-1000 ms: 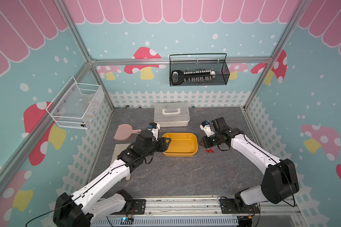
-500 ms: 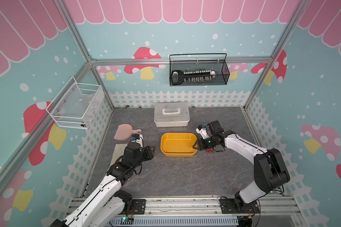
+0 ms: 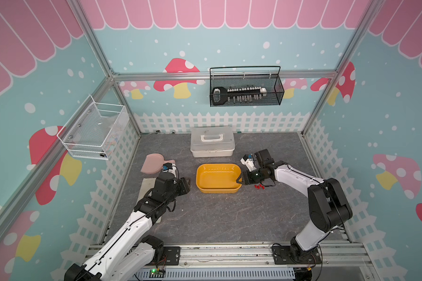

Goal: Take the screw protection sleeves out of the storage box
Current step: Adjust the storage box at the center of the board, then reset both arms

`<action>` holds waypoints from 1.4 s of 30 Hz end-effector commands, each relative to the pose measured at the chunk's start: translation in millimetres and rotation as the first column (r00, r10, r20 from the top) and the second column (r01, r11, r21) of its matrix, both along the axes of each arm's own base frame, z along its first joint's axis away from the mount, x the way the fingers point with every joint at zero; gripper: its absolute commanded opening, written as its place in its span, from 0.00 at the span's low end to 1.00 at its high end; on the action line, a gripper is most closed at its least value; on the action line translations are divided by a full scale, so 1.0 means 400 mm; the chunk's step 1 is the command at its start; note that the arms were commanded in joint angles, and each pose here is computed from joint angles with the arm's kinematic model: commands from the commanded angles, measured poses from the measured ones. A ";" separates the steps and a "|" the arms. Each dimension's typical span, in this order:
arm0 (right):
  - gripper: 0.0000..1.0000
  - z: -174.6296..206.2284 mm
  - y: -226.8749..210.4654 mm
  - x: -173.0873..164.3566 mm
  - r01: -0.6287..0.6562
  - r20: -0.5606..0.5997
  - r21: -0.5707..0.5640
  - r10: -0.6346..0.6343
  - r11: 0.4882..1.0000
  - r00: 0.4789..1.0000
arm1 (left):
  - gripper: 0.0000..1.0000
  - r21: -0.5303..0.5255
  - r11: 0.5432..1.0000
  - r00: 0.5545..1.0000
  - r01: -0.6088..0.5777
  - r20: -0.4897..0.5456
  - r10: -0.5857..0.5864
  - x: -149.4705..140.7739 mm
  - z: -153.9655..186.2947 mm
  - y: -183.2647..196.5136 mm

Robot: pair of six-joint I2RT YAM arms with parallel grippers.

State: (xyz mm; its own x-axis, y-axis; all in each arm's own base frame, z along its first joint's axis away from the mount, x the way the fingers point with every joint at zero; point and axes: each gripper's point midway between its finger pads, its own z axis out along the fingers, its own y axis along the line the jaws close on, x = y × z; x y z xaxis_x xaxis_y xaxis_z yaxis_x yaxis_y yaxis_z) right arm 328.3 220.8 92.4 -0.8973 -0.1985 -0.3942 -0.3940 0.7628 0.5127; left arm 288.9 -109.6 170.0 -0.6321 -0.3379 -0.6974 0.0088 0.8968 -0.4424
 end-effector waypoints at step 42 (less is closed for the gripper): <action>0.99 0.062 -0.538 0.146 0.594 0.844 -0.184 -0.184 0.784 0.504 | 0.73 0.377 0.869 0.866 -0.320 0.488 0.107 0.249 -0.113 0.292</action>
State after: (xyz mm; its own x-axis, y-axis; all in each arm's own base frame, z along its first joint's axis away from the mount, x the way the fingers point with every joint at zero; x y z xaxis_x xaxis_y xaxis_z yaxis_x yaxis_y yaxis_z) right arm 378.9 12.4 105.3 -0.4143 -0.2509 -0.8749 -0.1220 0.9679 -0.2199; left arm 376.6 17.1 99.2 -0.2671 -0.0158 -0.9635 -0.1783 0.9834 0.0333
